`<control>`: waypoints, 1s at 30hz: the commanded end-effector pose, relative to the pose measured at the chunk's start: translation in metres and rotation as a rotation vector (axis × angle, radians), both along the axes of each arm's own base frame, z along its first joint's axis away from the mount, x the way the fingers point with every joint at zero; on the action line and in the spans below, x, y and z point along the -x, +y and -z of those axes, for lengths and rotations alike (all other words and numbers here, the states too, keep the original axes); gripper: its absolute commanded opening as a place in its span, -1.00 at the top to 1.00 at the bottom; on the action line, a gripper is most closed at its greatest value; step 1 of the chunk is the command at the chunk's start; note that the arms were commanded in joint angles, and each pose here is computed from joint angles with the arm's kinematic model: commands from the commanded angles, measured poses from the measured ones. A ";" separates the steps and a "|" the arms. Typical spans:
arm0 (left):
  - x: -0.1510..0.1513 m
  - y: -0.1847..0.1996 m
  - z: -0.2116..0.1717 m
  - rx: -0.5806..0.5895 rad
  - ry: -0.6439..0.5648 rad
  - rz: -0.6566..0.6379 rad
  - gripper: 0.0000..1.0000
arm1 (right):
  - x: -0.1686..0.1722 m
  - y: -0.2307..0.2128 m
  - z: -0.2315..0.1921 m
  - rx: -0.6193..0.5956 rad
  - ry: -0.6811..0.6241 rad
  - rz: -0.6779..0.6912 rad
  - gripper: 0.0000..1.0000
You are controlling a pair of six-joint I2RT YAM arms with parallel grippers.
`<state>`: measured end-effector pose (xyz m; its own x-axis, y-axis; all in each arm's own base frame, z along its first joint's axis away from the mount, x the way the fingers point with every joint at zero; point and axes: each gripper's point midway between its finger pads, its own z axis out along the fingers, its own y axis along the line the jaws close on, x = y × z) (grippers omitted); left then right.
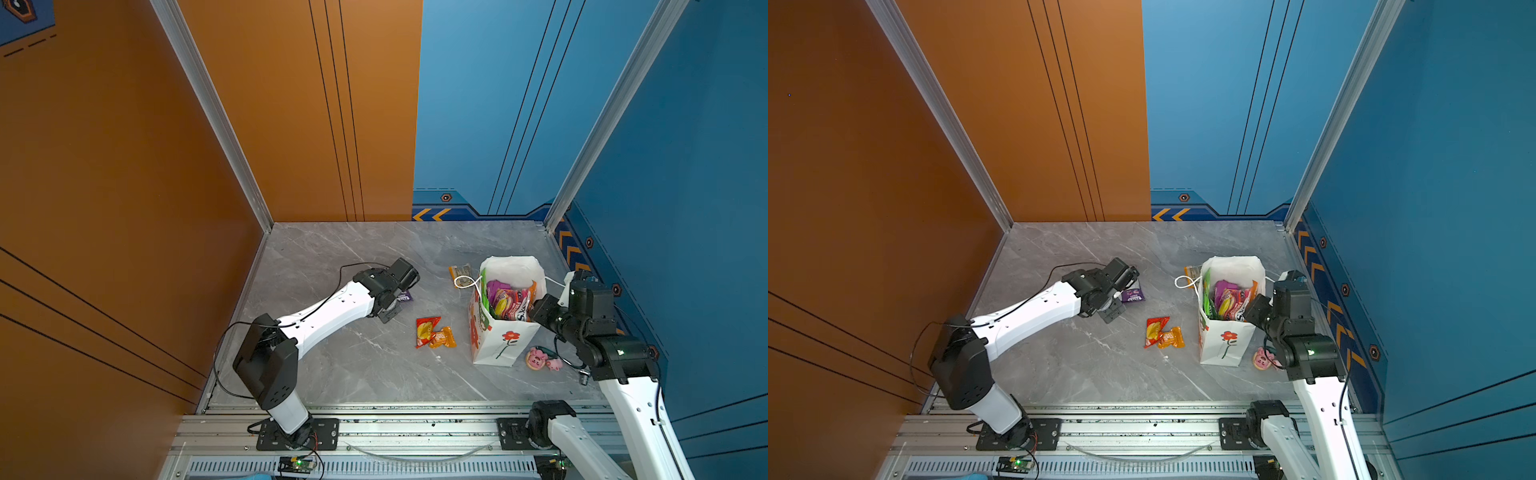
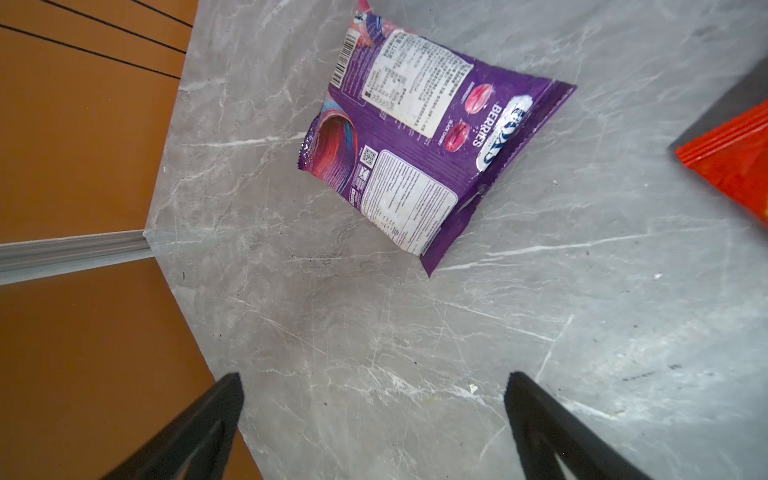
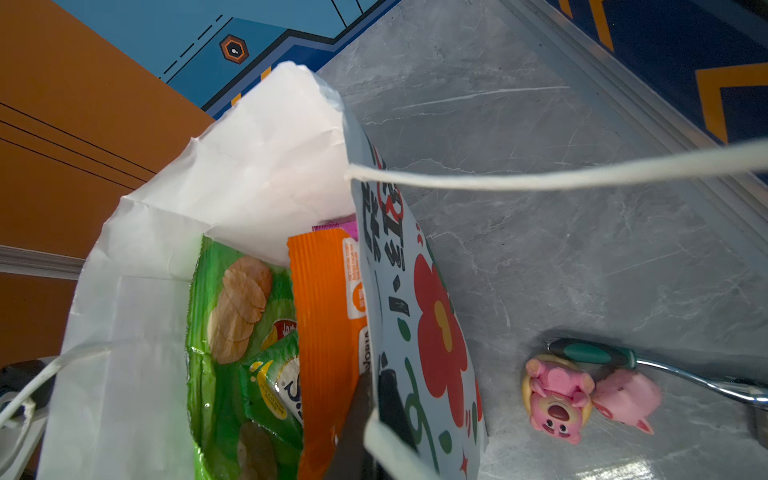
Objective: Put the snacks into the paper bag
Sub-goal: 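Move the left gripper over the purple Fox's Berries bag on the table, then lower the left gripper and grasp the purple Fox's Berries bag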
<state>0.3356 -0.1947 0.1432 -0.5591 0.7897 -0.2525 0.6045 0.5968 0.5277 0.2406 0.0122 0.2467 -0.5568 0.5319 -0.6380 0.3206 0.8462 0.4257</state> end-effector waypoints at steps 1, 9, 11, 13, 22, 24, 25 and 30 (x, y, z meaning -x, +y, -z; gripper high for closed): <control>0.004 -0.019 0.022 0.001 0.094 0.121 -0.99 | -0.002 0.003 0.001 -0.005 -0.016 -0.015 0.87; -0.018 -0.027 0.070 -0.173 0.175 0.198 -0.80 | -0.002 0.003 0.002 -0.005 -0.014 -0.016 0.87; -0.025 -0.028 0.077 -0.193 0.181 0.198 -0.75 | -0.002 0.003 0.003 -0.005 -0.014 -0.017 0.87; -0.031 -0.032 0.082 -0.207 0.179 0.199 -0.75 | -0.002 0.003 0.004 -0.005 -0.010 -0.018 0.87; -0.051 -0.046 0.099 -0.196 0.178 0.201 -0.46 | -0.006 0.006 0.009 -0.019 0.000 -0.027 0.88; -0.056 -0.045 0.104 -0.199 0.181 0.188 -0.43 | -0.006 0.007 0.009 -0.023 -0.001 -0.029 0.88; -0.057 -0.043 0.107 -0.201 0.187 0.182 -0.41 | -0.007 0.007 0.009 -0.023 -0.003 -0.029 0.88; -0.058 -0.037 0.120 -0.176 0.225 0.147 -0.14 | -0.008 0.008 0.008 -0.023 -0.003 -0.031 0.88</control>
